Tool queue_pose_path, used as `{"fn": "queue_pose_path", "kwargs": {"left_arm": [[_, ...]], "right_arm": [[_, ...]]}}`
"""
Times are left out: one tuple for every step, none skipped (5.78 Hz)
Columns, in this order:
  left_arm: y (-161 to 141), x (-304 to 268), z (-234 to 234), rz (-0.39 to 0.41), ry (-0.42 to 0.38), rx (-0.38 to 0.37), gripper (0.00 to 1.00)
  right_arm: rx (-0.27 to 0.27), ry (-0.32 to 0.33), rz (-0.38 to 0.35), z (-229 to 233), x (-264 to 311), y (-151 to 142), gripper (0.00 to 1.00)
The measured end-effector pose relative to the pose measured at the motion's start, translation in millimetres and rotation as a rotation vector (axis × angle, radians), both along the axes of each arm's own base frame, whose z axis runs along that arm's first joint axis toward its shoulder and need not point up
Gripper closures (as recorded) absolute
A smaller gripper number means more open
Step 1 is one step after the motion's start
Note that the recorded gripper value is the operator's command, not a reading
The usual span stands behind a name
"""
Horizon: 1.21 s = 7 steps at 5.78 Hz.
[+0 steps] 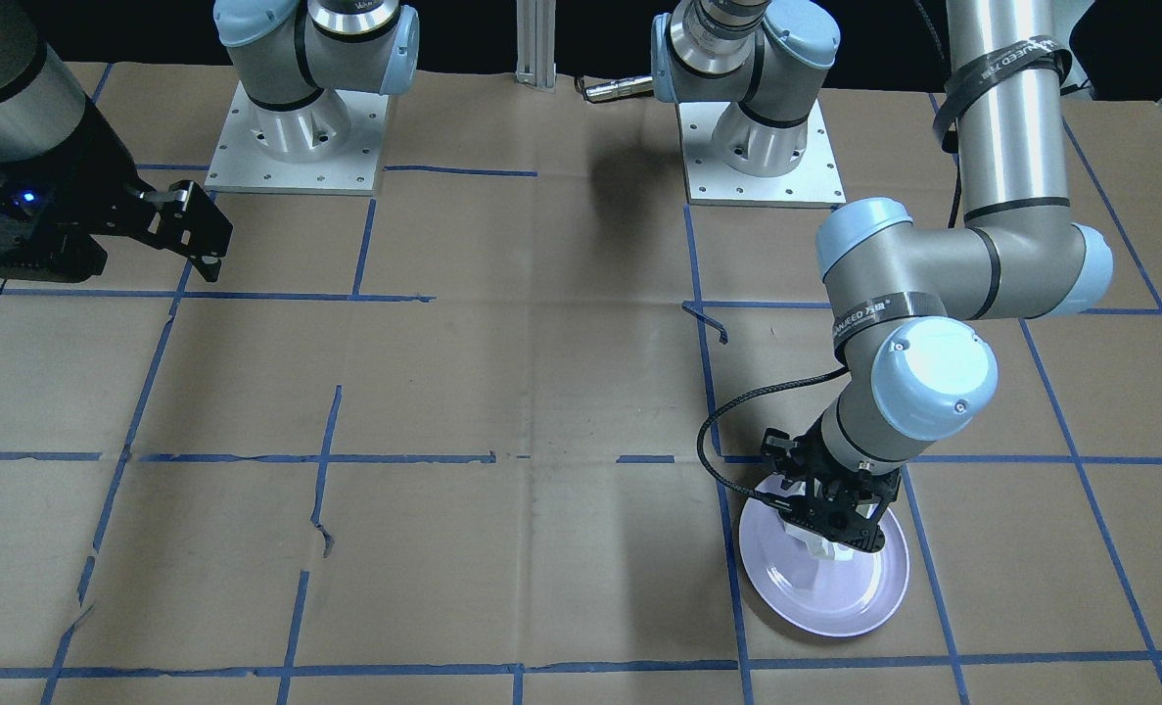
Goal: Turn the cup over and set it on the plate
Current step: 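Lower the mug onto the plate and open the left gripper, then raise the open left gripper away from the mug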
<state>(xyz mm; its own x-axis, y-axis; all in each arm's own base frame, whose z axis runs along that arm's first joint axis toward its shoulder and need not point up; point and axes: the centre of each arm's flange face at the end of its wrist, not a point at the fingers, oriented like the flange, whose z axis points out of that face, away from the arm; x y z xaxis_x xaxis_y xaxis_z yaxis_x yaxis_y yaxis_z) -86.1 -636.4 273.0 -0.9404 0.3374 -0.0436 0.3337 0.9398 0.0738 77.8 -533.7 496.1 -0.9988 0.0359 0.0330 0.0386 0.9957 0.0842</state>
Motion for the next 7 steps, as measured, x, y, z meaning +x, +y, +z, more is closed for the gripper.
{"fn": "queue_pose_path", "kwargs": {"left_arm": [[3.7, -7.5, 26.1, 0.071, -0.004, -0.035, 0.02], [16.0, -18.4, 64.8, 0.137, 0.004, -0.063, 0.02], [35.1, -28.2, 107.9, 0.198, 0.024, -0.062, 0.02], [58.6, -37.1, 152.0, 0.234, 0.04, -0.059, 0.02], [79.7, -43.8, 184.6, 0.248, 0.048, -0.072, 0.02], [92.5, -46.2, 198.1, 0.252, 0.05, -0.083, 0.02], [95.3, -46.1, 199.9, 0.254, 0.049, -0.085, 0.02]], "right_arm": [[0.0, 0.0, 0.0, 0.0, 0.0, 0.0, 0.0], [0.0, 0.0, 0.0, 0.0, 0.0, 0.0, 0.0], [0.0, 0.0, 0.0, -0.1, 0.0, 0.0, 0.0], [0.0, 0.0, 0.0, 0.0, 0.0, 0.0, 0.0], [0.0, 0.0, 0.0, 0.0, 0.0, 0.0, 0.0], [0.0, 0.0, 0.0, 0.0, 0.0, 0.0, 0.0], [0.0, 0.0, 0.0, 0.0, 0.0, 0.0, 0.0]]}}
